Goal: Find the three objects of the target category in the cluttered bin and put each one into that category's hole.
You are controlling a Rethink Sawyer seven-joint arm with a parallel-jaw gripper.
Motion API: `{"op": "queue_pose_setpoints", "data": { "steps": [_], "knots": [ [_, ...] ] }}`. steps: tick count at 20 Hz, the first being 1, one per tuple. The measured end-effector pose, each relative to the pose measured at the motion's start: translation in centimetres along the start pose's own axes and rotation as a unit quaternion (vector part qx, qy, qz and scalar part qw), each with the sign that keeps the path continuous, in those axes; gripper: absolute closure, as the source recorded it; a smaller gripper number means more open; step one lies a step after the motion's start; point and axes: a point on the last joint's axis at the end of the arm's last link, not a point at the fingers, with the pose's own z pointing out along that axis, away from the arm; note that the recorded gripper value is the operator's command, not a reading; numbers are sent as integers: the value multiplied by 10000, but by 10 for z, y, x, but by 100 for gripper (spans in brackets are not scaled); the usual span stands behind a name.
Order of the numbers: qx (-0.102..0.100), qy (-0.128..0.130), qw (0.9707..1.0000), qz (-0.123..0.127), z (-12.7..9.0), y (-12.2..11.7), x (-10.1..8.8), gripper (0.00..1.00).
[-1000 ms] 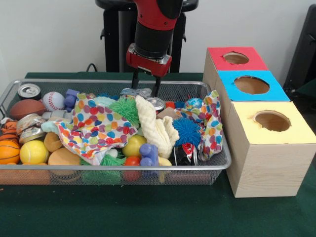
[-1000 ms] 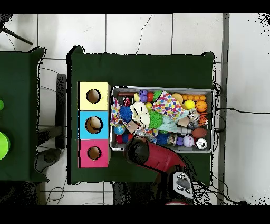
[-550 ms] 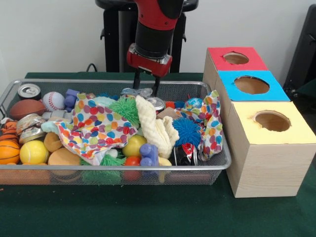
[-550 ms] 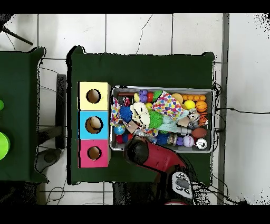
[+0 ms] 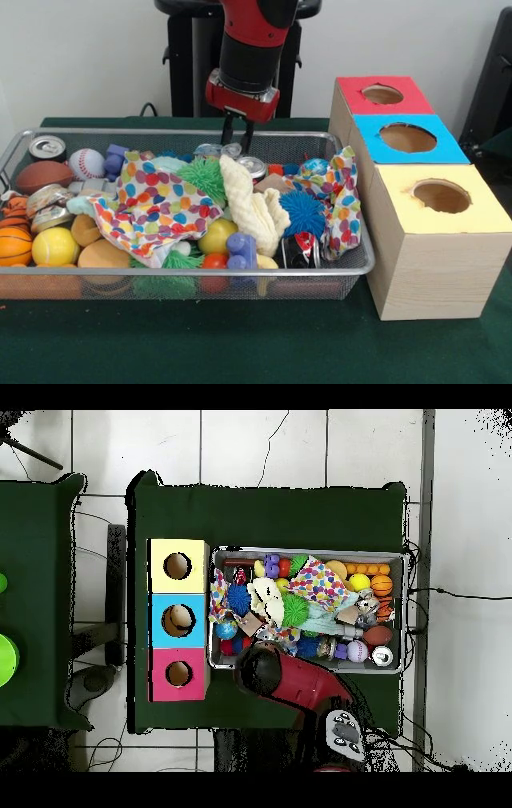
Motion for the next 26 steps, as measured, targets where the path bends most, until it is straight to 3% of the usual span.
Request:
{"op": "queue_pose_setpoints", "data": {
  "steps": [9,13,19,23,26],
  "knots": [
    [-15,-50,10000,13,-9,0,-4,100],
    [28,83,10000,-21,-28,1,-7,100],
    [165,596,9979,-182,-78,1,-19,100],
    [187,658,9974,-232,-96,0,-32,100],
    [204,543,9979,-282,-108,0,-45,100]
  ]
}}
